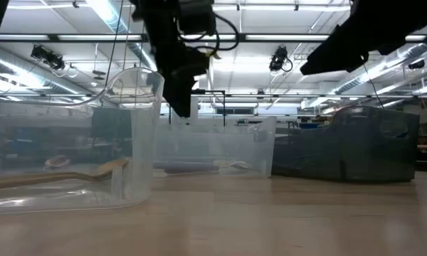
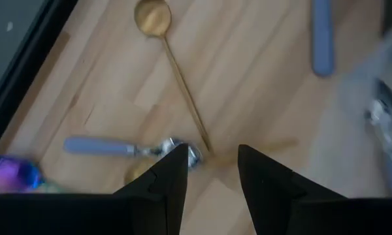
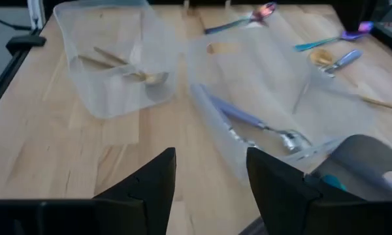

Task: Sort silverware by color (type)
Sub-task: Put the gold spoon into the bottom transparent bin

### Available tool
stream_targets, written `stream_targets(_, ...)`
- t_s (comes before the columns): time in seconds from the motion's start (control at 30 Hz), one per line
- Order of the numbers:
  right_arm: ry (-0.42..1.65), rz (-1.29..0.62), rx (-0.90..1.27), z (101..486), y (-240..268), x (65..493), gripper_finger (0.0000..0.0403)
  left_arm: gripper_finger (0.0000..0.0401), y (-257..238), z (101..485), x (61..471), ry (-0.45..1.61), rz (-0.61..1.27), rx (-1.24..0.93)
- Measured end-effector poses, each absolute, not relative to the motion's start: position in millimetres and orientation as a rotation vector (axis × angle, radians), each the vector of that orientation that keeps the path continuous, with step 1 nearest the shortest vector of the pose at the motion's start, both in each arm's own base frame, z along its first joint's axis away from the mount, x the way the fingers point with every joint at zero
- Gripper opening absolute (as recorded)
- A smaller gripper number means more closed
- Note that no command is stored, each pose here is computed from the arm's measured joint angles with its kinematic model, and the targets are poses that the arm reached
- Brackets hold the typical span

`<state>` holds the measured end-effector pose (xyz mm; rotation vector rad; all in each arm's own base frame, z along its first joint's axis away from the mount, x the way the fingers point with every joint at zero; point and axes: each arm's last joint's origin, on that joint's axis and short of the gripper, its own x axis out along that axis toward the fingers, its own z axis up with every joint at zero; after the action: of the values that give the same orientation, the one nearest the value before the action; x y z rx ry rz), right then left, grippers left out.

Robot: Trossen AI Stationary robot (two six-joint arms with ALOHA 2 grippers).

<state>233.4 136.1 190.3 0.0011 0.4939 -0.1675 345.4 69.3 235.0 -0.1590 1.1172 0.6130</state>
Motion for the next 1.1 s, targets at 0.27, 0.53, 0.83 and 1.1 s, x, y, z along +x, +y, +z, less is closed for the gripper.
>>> stream_targets(0.27, 0.483, -0.149, 0.075, 193.6, 136.8, 233.1, 0.0196, 0.0141, 117.2, 213.7, 339.1, 1.022, 0.594, -0.31)
stream_targets(0.53, 0.503, -0.084, 0.153, 187.3, 153.4, 227.8, 0.0196, 0.0141, 138.7, 194.0, 345.2, 0.99, 0.594, -0.363)
stream_targets(0.83, 0.525, -0.054, 0.164, 174.9, 160.4, 232.7, 0.0196, 0.0141, 152.4, 163.5, 356.4, 1.007, 0.572, -0.425)
stream_targets(1.1, 0.517, -0.028, 0.157, 175.7, 161.5, 233.8, 0.0196, 0.0141, 164.0, 152.6, 371.7, 1.028, 0.575, -0.434)
